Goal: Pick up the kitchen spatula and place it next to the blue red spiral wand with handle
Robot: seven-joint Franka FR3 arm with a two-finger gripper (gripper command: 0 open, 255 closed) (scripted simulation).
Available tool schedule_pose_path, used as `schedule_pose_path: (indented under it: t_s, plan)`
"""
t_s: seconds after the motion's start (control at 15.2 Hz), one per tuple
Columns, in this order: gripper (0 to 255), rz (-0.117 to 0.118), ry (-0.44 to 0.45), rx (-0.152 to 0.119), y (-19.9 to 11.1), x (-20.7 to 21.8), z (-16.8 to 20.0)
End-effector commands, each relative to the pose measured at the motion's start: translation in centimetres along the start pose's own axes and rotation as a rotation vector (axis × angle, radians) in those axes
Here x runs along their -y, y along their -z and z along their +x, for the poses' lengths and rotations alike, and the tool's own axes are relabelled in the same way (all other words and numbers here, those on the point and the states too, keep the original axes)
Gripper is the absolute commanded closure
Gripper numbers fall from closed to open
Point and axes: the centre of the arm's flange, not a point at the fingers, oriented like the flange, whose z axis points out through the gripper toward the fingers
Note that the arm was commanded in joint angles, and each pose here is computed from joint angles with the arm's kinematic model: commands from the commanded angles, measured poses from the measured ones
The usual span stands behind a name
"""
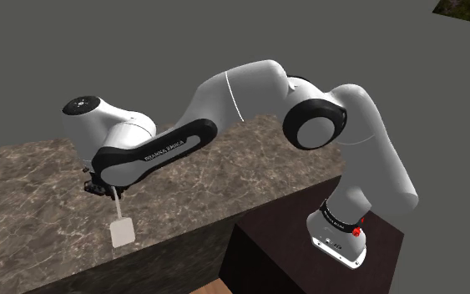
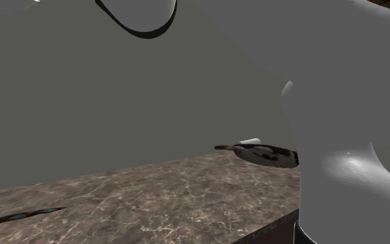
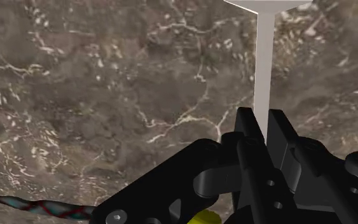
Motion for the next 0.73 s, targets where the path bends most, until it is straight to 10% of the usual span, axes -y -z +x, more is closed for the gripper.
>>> schedule_pose_path:
  t_s: [0.0, 0.66]
  plan:
    - [255, 0.000, 0.000, 0.000, -1.0, 0.0, 0.0]
    - [255, 0.000, 0.000, 0.000, -5.3, 0.0, -0.2]
